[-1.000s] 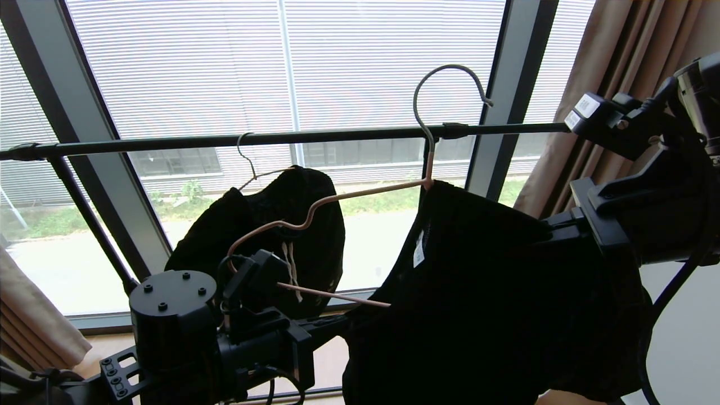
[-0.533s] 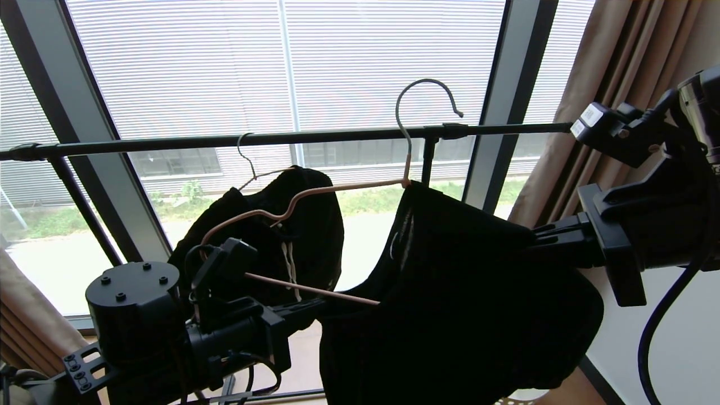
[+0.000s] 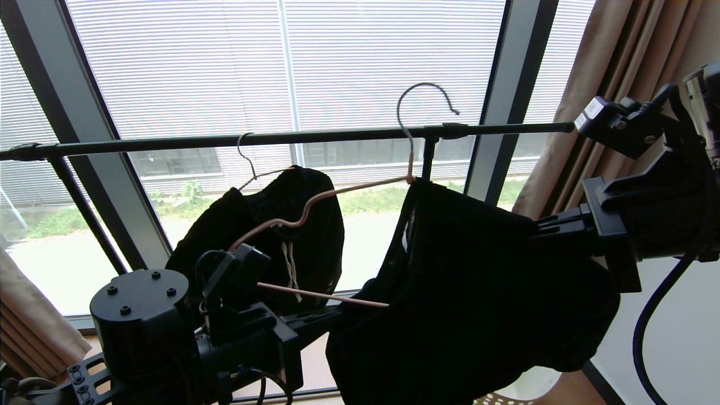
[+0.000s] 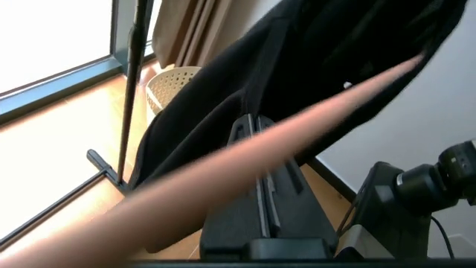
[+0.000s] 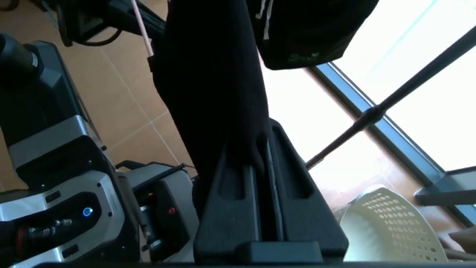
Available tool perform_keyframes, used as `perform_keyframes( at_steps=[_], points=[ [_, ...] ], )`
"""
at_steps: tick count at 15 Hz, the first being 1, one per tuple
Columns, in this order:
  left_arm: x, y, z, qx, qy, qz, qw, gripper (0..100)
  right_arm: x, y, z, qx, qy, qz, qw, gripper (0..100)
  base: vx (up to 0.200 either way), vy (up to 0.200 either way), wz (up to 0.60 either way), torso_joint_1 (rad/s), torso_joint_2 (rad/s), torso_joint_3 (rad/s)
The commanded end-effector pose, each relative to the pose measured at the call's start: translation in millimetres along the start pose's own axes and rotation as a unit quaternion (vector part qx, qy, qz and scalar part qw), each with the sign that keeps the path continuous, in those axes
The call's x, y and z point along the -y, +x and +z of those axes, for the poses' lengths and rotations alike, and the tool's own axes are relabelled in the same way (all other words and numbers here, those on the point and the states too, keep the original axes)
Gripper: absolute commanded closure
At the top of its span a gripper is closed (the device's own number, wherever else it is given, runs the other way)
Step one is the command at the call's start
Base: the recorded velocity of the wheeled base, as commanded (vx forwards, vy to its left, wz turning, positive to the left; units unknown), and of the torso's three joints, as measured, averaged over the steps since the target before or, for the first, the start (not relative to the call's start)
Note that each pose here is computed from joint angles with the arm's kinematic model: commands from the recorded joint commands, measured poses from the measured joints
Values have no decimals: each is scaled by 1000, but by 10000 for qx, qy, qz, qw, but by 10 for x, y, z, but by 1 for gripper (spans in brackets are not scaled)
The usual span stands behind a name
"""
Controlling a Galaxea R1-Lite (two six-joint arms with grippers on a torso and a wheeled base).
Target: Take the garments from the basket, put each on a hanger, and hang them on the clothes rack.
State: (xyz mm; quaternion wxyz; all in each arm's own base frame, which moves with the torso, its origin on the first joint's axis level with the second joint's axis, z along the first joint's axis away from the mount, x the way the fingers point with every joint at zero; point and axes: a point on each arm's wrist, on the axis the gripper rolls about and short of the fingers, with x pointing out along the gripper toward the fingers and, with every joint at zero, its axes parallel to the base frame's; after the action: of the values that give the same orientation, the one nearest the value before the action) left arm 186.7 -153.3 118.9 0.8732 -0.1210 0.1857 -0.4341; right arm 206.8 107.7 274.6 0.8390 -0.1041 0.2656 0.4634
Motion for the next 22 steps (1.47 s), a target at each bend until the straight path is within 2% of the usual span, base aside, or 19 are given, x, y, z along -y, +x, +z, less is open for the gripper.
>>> perform_keyframes(
  at_steps=[1,3,7,9,13,18,22],
  points=[
    [76,27,-29,-80,175,-186,9996,100,20,45,-2,-35,21,44,10000,100,0,0,0,0,0,0],
    [86,21,-40,-93,277,-205,9994,100,22,48,1,-35,44,44,10000,100,0,0,0,0,0,0],
    [61,-80,-59,-84,279,-99,9995,100,58,-17,-25,-2,120,-76,9999,100,0,0,0,0,0,0],
    [-44,-191,-23,50,243,172,9995,100,57,-108,-77,44,175,-155,9997,100,0,0,0,0,0,0],
    [-99,-275,84,327,261,332,9986,100,60,-142,-152,1,252,-193,9995,100,0,0,0,0,0,0],
    [-284,-333,155,495,174,743,9959,100,-18,-248,-216,60,221,-230,9995,100,0,0,0,0,0,0],
    [-349,-354,174,547,143,883,9945,100,-105,-359,-267,151,178,-256,9994,100,0,0,0,0,0,0]
  ],
)
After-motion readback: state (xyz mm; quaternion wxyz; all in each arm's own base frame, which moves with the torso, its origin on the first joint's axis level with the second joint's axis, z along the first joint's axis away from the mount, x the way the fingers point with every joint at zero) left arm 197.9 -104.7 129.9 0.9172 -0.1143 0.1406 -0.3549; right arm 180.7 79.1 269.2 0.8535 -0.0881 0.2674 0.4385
